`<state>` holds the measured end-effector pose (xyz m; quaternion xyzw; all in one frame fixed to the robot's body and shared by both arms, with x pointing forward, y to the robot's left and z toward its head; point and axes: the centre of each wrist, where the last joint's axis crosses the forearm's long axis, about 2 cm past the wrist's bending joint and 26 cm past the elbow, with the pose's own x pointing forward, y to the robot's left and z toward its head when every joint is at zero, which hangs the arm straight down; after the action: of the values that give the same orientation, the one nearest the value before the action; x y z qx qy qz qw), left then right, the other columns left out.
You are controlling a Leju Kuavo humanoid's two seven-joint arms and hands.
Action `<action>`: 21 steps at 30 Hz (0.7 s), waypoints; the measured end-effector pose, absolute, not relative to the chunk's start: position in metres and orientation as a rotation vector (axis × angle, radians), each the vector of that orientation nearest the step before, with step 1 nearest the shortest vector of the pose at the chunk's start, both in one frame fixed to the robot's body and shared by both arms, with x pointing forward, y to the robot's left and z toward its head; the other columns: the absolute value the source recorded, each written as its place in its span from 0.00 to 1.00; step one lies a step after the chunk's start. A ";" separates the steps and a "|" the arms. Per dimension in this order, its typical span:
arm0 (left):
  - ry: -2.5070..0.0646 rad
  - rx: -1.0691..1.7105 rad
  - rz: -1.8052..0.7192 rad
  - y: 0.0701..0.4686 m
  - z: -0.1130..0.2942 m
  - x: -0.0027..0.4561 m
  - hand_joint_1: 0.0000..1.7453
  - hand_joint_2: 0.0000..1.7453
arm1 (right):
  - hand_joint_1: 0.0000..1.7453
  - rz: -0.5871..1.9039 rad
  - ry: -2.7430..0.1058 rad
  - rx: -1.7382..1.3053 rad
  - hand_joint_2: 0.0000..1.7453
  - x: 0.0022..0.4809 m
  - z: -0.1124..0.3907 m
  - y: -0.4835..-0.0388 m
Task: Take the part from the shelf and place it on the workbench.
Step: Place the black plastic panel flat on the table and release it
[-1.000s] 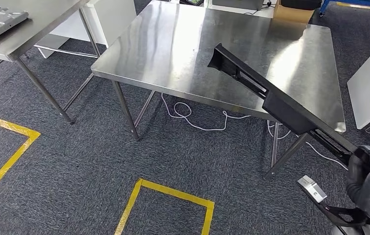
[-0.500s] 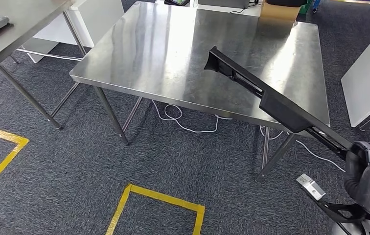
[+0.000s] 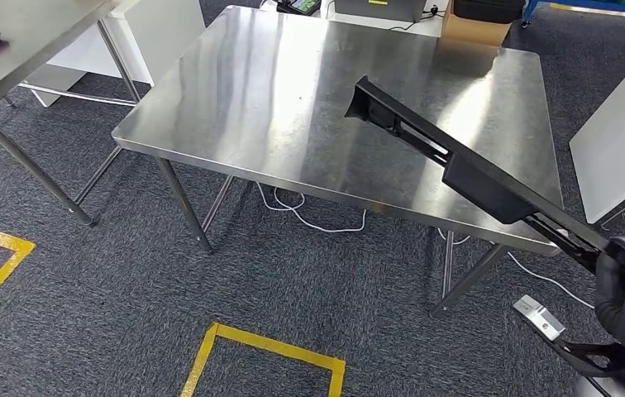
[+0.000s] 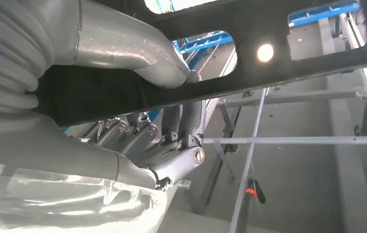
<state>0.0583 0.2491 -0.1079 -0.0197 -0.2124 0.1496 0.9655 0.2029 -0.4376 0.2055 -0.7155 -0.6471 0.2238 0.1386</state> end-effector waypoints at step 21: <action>-0.415 -0.039 0.304 0.248 -0.108 0.056 0.00 1.00 | 1.00 0.688 -1.879 -2.059 1.00 0.213 0.205 -0.439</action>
<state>0.0560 0.2479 -0.1081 -0.0194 -0.2053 0.1502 0.9669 0.2135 -0.4386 0.2052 -0.7105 -0.6486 0.2375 0.1348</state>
